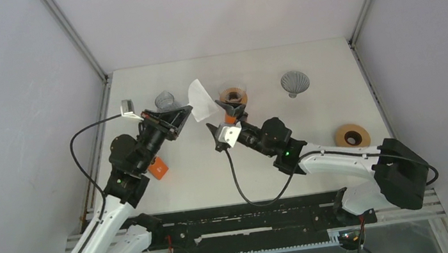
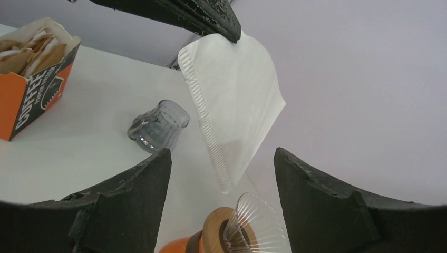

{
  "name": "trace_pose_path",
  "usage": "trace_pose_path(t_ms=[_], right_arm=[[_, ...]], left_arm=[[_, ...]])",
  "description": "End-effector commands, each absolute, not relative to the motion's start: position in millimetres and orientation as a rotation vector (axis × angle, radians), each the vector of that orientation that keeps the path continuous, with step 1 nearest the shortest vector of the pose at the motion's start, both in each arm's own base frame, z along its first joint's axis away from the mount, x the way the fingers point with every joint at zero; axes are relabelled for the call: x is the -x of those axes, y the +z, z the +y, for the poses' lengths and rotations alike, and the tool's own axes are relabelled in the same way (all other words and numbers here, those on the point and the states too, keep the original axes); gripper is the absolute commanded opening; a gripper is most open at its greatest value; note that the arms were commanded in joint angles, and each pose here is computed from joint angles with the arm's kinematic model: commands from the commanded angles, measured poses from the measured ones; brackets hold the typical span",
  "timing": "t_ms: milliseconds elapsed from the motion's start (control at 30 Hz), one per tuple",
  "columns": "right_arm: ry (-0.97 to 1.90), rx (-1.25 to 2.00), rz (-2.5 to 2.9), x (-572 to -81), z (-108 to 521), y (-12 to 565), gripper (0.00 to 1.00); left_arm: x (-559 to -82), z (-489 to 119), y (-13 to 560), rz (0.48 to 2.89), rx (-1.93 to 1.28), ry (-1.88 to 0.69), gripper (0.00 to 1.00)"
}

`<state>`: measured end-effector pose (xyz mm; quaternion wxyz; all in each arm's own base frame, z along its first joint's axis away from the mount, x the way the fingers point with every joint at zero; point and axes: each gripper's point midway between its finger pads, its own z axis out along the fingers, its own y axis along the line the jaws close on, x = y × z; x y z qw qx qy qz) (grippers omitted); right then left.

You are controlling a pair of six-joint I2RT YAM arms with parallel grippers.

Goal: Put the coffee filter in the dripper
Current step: Pick up the coffee filter from the coffee filter holder.

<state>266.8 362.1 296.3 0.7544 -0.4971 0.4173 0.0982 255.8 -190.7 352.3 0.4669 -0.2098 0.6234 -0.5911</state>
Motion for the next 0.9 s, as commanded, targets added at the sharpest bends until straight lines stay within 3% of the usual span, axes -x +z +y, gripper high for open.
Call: trace_pose_path(t_ms=[0, 667, 867], right_arm=[[0.164, 1.027, 0.87, -274, 360, 310, 0.78], [0.135, 0.993, 0.91, -284, 359, 301, 0.38], [0.13, 0.993, 0.921, -286, 357, 301, 0.11]], left_arm=[[-254, -193, 367, 1.473, 0.516, -1.488, 0.0], [-250, -201, 357, 1.493, 0.583, -1.546, 0.0], [-250, -198, 354, 1.499, 0.596, -1.526, 0.0]])
